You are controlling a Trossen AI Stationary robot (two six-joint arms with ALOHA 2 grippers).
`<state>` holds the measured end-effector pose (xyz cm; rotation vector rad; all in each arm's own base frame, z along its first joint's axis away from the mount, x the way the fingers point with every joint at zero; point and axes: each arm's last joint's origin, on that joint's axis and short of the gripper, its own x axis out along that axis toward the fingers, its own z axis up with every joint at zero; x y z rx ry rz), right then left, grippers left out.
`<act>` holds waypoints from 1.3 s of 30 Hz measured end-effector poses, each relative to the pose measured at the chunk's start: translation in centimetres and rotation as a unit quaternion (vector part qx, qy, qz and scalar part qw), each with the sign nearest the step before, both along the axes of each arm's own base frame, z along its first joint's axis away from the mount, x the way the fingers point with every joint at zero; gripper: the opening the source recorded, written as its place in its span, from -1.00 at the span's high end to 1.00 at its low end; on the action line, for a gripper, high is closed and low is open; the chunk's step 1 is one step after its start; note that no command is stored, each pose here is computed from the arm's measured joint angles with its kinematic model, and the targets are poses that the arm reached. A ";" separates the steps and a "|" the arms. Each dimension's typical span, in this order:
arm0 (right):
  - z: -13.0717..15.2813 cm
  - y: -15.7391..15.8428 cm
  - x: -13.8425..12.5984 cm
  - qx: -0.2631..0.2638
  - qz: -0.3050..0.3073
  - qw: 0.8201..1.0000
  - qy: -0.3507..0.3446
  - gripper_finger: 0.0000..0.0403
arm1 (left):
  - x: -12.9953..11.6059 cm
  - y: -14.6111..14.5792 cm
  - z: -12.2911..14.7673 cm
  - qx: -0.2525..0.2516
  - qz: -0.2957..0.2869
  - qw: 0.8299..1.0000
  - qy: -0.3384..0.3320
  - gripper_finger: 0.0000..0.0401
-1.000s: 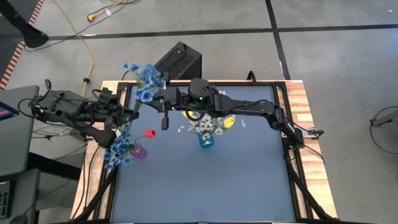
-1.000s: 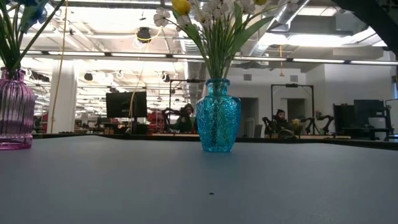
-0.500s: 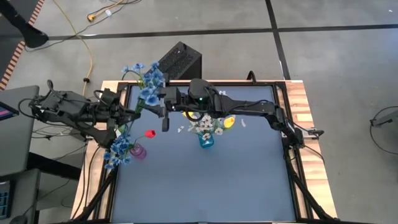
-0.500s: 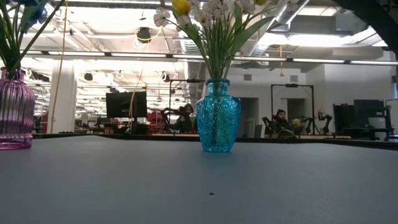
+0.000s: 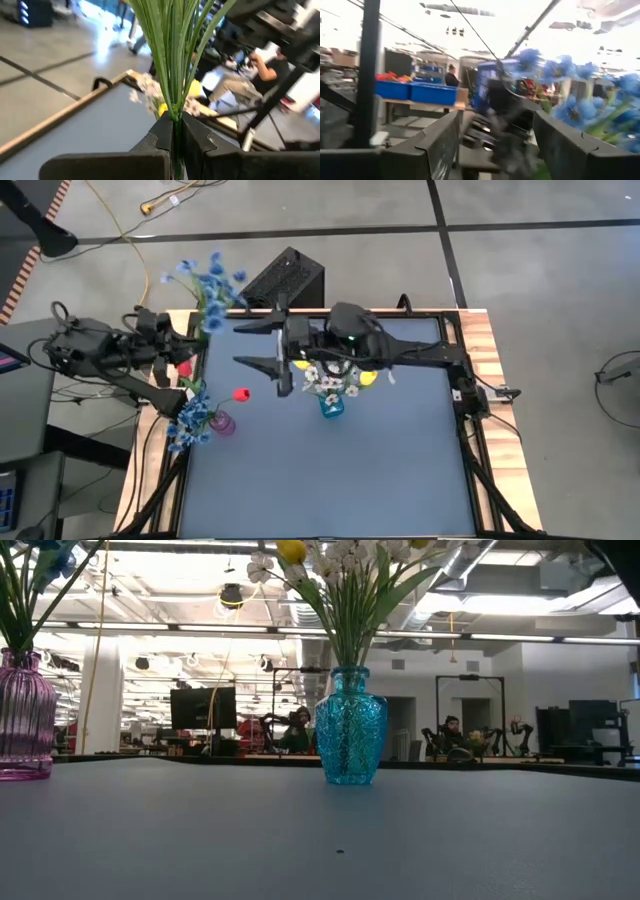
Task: Sort flowers into vase by color
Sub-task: Put the blue flowers into the purple vase
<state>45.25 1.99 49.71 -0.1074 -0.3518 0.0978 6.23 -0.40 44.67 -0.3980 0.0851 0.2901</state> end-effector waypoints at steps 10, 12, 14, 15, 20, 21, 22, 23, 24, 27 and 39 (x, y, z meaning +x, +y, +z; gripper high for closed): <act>-2.7 2.6 1.1 0.058 -0.015 0.993 0.105 -0.40 | 0.6 -0.3 1.1 0.069 -0.037 0.996 -0.033 0.99; -4.2 2.6 2.1 0.062 -0.046 0.989 0.127 -0.40 | 1.2 -0.7 1.1 0.082 -0.059 0.995 -0.024 0.99; -4.6 2.4 2.3 0.066 -0.071 0.986 0.136 -0.40 | 1.8 -1.0 1.0 0.093 -0.081 0.992 -0.016 0.99; -4.7 2.4 2.4 0.067 -0.075 0.986 0.135 -0.40 | 2.2 -1.1 0.9 0.099 -0.091 0.991 -0.011 0.99; -5.1 2.0 2.9 0.097 -0.071 0.985 0.127 -0.40 | 4.0 -1.9 0.7 0.110 -0.127 0.986 0.007 0.99; -5.2 1.9 3.0 0.104 -0.069 0.984 0.130 -0.40 | 4.3 -2.1 0.6 0.114 -0.132 0.985 0.012 0.99; -5.3 1.9 3.0 0.107 -0.068 0.983 0.132 -0.40 | 4.8 -2.2 0.5 0.118 -0.137 0.983 0.018 0.99; -5.3 1.9 3.0 0.108 -0.066 0.983 0.133 -0.40 | 5.2 -2.4 0.3 0.122 -0.138 0.983 0.025 0.99; -5.3 2.0 3.0 0.107 -0.060 0.984 0.132 -0.40 | 5.5 -2.5 0.3 0.125 -0.139 0.982 0.029 0.99; -5.1 2.3 3.0 0.101 -0.028 0.986 0.128 -0.40 | 6.3 -2.8 0.0 0.129 -0.141 0.981 0.039 0.99; -5.1 2.5 3.0 0.088 -0.009 0.987 0.131 -0.26 | 7.1 -3.1 -0.2 0.137 -0.146 0.978 0.051 0.99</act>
